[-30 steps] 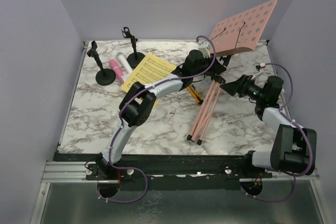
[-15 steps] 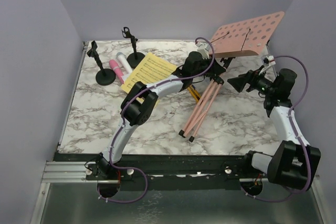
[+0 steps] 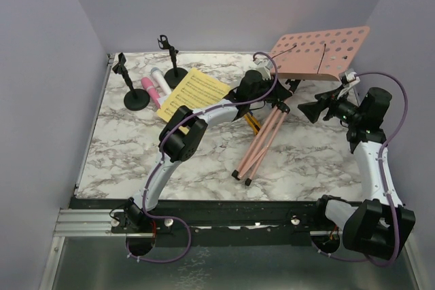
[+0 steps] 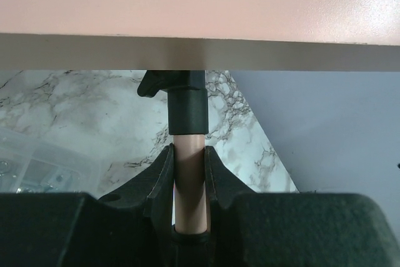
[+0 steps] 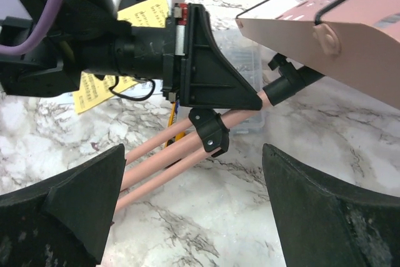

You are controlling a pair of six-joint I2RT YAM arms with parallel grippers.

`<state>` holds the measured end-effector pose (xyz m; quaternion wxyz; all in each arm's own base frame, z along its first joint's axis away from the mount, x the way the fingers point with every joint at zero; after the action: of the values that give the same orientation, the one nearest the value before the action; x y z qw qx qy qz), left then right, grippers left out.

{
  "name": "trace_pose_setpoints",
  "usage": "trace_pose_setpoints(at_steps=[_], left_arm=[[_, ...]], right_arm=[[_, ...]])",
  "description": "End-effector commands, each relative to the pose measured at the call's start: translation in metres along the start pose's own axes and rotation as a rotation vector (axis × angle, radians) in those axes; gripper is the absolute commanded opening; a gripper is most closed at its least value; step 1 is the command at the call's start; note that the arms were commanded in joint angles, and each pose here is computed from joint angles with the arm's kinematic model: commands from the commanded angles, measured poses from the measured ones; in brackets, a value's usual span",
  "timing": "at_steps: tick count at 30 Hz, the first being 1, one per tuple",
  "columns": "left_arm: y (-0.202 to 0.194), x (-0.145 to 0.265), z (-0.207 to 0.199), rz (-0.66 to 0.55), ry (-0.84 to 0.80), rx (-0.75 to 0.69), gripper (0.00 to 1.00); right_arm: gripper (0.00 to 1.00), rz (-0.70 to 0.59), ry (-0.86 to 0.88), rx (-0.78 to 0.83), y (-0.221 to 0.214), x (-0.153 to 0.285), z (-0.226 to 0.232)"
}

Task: Pack up the instrument practice props
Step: Place the music stand at the center of the board.

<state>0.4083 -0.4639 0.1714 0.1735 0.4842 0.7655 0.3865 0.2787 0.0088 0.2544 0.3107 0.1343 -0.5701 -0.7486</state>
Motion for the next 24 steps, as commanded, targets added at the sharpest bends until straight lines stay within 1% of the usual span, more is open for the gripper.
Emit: trace_pose_setpoints(at_steps=[1,3,12,24], left_arm=[[0.079,0.012,-0.066,-0.267,-0.254,-0.074,0.0],[0.077,0.011,-0.065,-0.26,-0.256,-0.071,0.0],[0.058,0.004,-0.056,-0.218,-0.256,-0.05,0.0],[0.03,-0.01,-0.038,-0.149,-0.248,-0.054,0.0]], right_arm=[[0.95,0.047,0.095,0.115,0.009,0.008,0.012],[0.95,0.033,0.096,0.145,0.013,0.011,0.016],[0.96,0.032,0.102,0.118,0.014,0.01,0.017],[0.96,0.032,0.107,0.103,0.012,0.009,0.015]])
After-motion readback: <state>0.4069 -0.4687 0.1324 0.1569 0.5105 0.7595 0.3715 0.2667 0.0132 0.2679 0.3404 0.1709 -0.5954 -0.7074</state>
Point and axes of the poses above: each gripper's point midway between its finger pads, its own x axis back along the fingers, its own z axis along the line the jaws close on, y = z × x, the point moved 7 cm from there along x, back along the fingers, and after that the axes turned 7 degrees about -x, right-handed, at the moved point
